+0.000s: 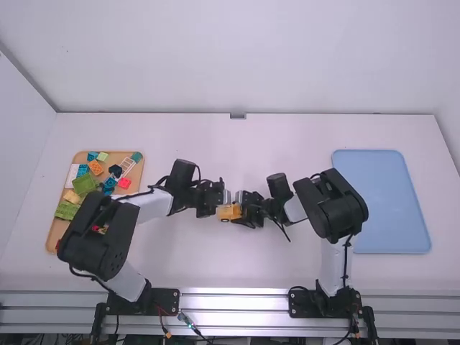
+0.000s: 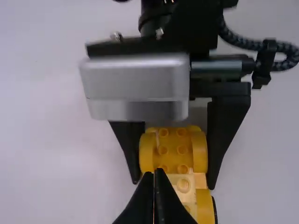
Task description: Assemble lego blocks to make yellow taxi
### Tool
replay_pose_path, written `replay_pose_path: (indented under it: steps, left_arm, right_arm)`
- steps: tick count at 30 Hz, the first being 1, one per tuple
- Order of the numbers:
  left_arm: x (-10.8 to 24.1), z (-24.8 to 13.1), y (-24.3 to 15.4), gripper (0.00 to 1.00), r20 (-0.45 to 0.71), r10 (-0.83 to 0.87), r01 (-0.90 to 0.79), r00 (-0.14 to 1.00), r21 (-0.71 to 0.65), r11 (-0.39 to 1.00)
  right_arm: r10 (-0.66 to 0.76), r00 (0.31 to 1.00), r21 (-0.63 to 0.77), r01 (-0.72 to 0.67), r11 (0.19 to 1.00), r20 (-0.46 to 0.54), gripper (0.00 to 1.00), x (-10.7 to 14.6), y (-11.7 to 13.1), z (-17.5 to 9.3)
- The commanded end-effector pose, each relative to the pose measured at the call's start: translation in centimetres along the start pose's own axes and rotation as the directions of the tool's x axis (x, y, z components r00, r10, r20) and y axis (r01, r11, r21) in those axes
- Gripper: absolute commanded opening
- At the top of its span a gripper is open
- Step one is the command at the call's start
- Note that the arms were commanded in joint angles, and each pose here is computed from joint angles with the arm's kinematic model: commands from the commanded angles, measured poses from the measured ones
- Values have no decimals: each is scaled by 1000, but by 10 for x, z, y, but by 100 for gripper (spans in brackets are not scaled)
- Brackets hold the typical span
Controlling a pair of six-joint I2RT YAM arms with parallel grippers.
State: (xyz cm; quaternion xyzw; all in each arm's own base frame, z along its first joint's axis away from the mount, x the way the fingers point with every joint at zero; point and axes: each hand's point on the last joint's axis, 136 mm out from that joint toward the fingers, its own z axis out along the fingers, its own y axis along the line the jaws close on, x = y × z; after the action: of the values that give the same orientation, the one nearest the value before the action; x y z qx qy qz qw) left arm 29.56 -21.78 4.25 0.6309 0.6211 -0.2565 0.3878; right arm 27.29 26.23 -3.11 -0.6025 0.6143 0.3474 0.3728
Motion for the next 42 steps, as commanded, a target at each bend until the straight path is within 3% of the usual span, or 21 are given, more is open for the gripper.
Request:
replay_pose_path:
  steps: [1,14,30,42]
  left_arm:
    - [5,4,-10,2,21,-34,34,999,40,999]
    - [15,12,-16,2,22,-67,65,998,73,995]
    - [56,16,-14,2,-161,-187,190,969,7,982]
    - [62,11,-13,2,-239,-215,224,947,15,974]
  right_arm:
    - [0,999,26,2,1000,-48,57,11,-4,2]
    - [2,999,31,0,1000,-49,56,12,-5,0]
    - [3,998,42,-1,999,-59,57,14,-7,0]
    - [4,998,42,-1,999,-60,57,14,-7,0]
